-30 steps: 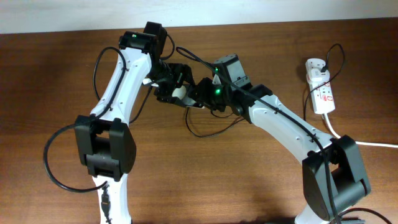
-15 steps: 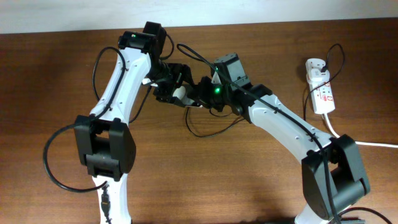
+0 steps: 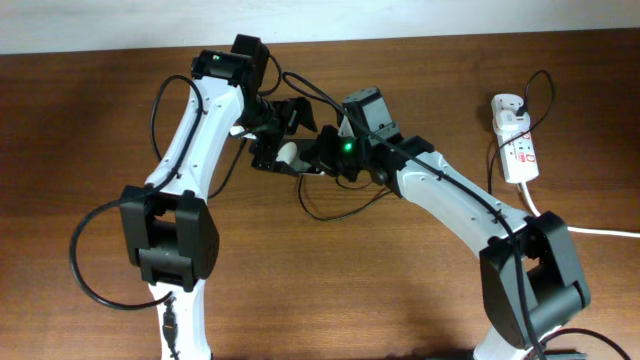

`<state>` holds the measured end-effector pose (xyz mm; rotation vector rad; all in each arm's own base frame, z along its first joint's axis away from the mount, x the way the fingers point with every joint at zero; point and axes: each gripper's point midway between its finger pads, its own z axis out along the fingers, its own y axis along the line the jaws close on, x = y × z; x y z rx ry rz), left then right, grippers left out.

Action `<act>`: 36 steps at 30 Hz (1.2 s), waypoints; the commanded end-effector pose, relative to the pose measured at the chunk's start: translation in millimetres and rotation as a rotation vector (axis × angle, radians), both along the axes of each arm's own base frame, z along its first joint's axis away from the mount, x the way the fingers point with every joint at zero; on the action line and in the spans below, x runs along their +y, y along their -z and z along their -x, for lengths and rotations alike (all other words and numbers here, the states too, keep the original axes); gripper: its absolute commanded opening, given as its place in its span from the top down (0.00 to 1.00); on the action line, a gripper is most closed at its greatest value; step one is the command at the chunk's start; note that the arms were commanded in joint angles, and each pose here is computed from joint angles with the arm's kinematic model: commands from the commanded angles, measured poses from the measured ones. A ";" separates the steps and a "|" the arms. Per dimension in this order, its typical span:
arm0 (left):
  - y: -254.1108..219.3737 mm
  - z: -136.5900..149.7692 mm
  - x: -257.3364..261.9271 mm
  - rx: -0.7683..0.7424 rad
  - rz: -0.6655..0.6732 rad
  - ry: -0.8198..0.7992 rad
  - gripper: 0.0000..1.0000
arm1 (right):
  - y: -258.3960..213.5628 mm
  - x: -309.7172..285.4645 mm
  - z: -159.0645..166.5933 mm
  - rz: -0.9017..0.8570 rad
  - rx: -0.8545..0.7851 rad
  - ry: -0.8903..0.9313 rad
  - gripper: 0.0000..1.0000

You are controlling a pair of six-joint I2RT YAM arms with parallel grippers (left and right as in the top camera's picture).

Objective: Plug charger to phone and switch on socket

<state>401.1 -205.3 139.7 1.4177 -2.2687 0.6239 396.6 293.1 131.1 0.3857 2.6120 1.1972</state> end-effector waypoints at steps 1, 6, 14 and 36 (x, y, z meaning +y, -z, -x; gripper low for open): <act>-7.1 -2.4 -1.5 -0.016 0.008 -0.001 0.01 | -5.0 -11.5 -8.7 -0.017 0.003 0.013 0.96; -4.9 -9.8 14.3 -0.149 0.003 0.155 0.00 | 5.2 -65.1 -17.3 0.010 0.046 0.028 0.96; -5.7 -21.6 37.6 -0.352 0.026 0.389 0.01 | -48.5 -145.9 4.0 0.127 -0.090 0.014 0.96; -100.8 -40.9 -30.8 -1.063 0.648 0.726 0.01 | -149.8 -182.4 42.5 -0.239 -0.463 0.361 0.96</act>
